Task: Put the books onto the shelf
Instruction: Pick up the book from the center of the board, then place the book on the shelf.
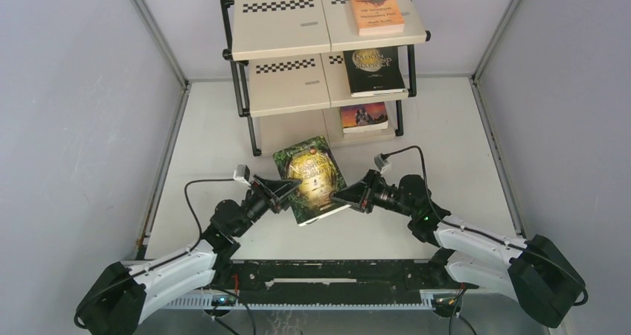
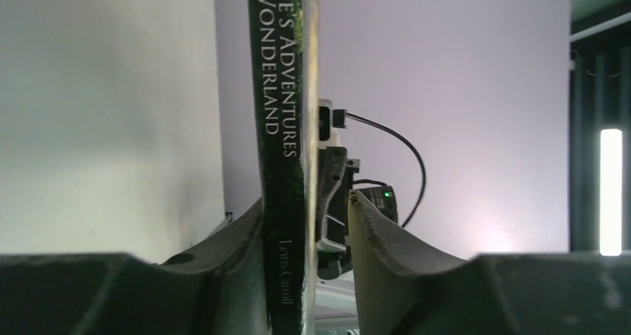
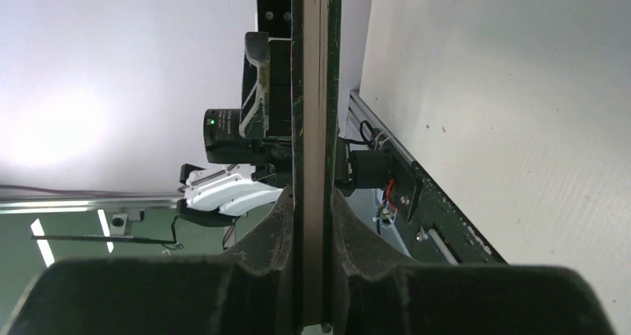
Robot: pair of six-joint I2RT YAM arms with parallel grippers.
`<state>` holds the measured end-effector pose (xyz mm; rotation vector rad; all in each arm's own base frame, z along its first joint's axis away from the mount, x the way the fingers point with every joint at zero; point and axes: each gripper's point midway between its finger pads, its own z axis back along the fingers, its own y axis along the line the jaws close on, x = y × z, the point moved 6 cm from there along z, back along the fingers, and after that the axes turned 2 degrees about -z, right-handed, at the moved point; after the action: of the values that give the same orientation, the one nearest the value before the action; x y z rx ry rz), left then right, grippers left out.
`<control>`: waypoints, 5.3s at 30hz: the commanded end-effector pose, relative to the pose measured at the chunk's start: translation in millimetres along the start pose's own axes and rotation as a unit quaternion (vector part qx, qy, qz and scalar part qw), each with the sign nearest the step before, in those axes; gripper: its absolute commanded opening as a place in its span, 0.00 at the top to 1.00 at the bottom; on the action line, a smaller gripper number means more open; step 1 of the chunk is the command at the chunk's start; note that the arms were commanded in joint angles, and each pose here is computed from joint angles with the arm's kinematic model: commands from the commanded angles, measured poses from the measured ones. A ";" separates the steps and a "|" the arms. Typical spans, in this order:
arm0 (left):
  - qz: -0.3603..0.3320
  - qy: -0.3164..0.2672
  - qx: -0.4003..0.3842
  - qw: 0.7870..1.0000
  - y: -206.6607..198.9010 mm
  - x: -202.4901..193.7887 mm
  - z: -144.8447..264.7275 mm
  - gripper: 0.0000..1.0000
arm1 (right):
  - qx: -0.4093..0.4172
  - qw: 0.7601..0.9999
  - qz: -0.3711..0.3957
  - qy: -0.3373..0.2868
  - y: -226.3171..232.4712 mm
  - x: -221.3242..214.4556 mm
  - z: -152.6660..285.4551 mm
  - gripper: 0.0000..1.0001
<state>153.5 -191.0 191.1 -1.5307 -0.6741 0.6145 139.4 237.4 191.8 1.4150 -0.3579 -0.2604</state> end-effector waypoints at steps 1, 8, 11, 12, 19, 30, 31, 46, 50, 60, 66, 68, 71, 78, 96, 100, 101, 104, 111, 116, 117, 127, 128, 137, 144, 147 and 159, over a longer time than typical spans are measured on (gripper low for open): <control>-0.008 0.039 -0.117 0.992 -58.3 -9.9 4.9 0.52 | 0.048 0.998 0.028 -0.009 30.3 4.9 5.0 1.00; -0.018 0.051 -0.133 0.990 -68.6 -12.7 8.3 0.32 | 0.062 0.997 0.040 -0.019 44.7 6.7 18.0 1.00; -0.023 0.054 -0.133 0.989 -71.1 -13.6 9.2 0.29 | 0.071 0.996 0.043 -0.029 51.5 9.7 22.6 1.00; -0.026 0.056 -0.132 0.989 -71.3 -14.1 9.3 0.28 | 0.074 0.996 0.043 -0.030 53.8 10.6 23.8 1.00; -0.040 0.058 -0.117 0.991 -68.5 -14.9 9.8 0.26 | 0.090 0.994 0.051 -0.043 70.8 17.5 31.0 1.00; -0.060 0.058 -0.102 0.991 -65.4 -15.0 11.3 0.25 | 0.105 0.990 0.069 -0.057 96.2 33.1 42.1 1.00; -0.060 0.059 -0.102 0.991 -65.3 -15.2 11.3 0.25 | 0.106 0.990 0.072 -0.057 98.5 34.4 42.8 1.00; -0.066 0.057 -0.095 0.992 -62.2 -14.6 11.2 0.25 | 0.114 0.987 0.091 -0.066 129.5 60.4 51.3 1.00; -0.067 0.059 -0.095 0.992 -62.8 -14.8 10.5 0.25 | 0.113 0.987 0.092 -0.075 135.8 76.6 53.9 1.00; -0.066 0.058 -0.095 0.992 -62.8 -14.9 11.2 0.26 | 0.113 0.985 0.088 -0.099 146.9 125.5 59.8 1.00; -0.066 0.055 -0.093 0.992 -61.3 -14.2 10.6 0.26 | 0.106 0.985 0.073 -0.111 146.9 155.4 60.5 1.00; -0.065 0.054 -0.095 0.992 -61.7 -14.0 10.0 0.26 | 0.101 0.986 0.064 -0.113 143.3 166.5 58.4 1.00; -0.064 0.054 -0.095 0.992 -61.2 -13.6 8.2 0.26 | 0.098 0.986 0.058 -0.120 141.7 180.9 58.7 1.00; -0.061 0.051 -0.094 0.992 -59.8 -12.4 4.0 0.26 | 0.104 0.985 0.047 -0.133 144.8 216.0 60.5 1.00; -0.047 0.044 -0.089 0.994 -57.2 -5.9 -22.0 0.27 | 0.090 0.986 0.011 -0.142 123.7 295.7 60.1 1.00; -0.042 0.045 -0.088 0.994 -55.1 -5.1 -28.3 0.27 | 0.086 0.986 0.012 -0.142 123.2 306.8 58.9 1.00; -0.040 0.044 -0.088 0.994 -54.7 -4.4 -30.1 0.27 | 0.085 0.986 0.011 -0.141 122.5 309.3 58.0 1.00; -0.037 0.046 -0.089 0.994 -54.3 -4.1 -34.5 0.27 | 0.080 0.987 0.013 -0.140 122.1 315.4 56.1 1.00; -0.029 0.048 -0.098 0.994 -55.2 -2.6 -43.3 0.27 | 0.066 0.989 0.006 -0.136 114.7 324.7 51.8 1.00; -0.021 0.050 -0.104 0.993 -54.5 -2.1 -46.7 0.28 | 0.063 0.989 0.007 -0.136 113.8 330.6 49.2 1.00; -0.019 0.051 -0.103 0.993 -53.2 -2.1 -47.5 0.28 | 0.061 0.989 0.007 -0.136 113.4 331.5 48.4 1.00; -0.016 0.054 -0.104 0.993 -50.4 0.3 -49.3 0.28 | 0.044 0.990 0.006 -0.136 109.6 339.6 41.7 0.96; -0.016 0.054 -0.105 0.993 -50.3 0.7 -49.2 0.28 | 0.043 0.990 0.006 -0.134 109.2 339.2 40.7 0.95; -0.014 0.055 -0.108 0.993 -49.4 3.2 -48.3 0.29 | 0.023 0.991 0.004 -0.134 101.8 337.5 36.9 0.69; -0.011 0.060 -0.113 0.992 -50.4 2.9 -48.7 0.29 | 0.010 0.989 0.010 -0.145 103.3 337.0 40.1 0.51; -0.011 0.062 -0.116 0.991 -51.7 2.7 -48.6 0.29 | 0.004 0.988 0.009 -0.152 103.5 337.6 43.9 0.46; -0.012 0.069 -0.120 0.990 -53.6 1.3 -48.2 0.29 | -0.026 0.983 0.026 -0.179 111.2 335.1 57.1 0.44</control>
<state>183.7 -218.9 220.1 -1.6785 -0.6344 0.4750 428.3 79.7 304.1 1.3320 -0.5457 -0.5364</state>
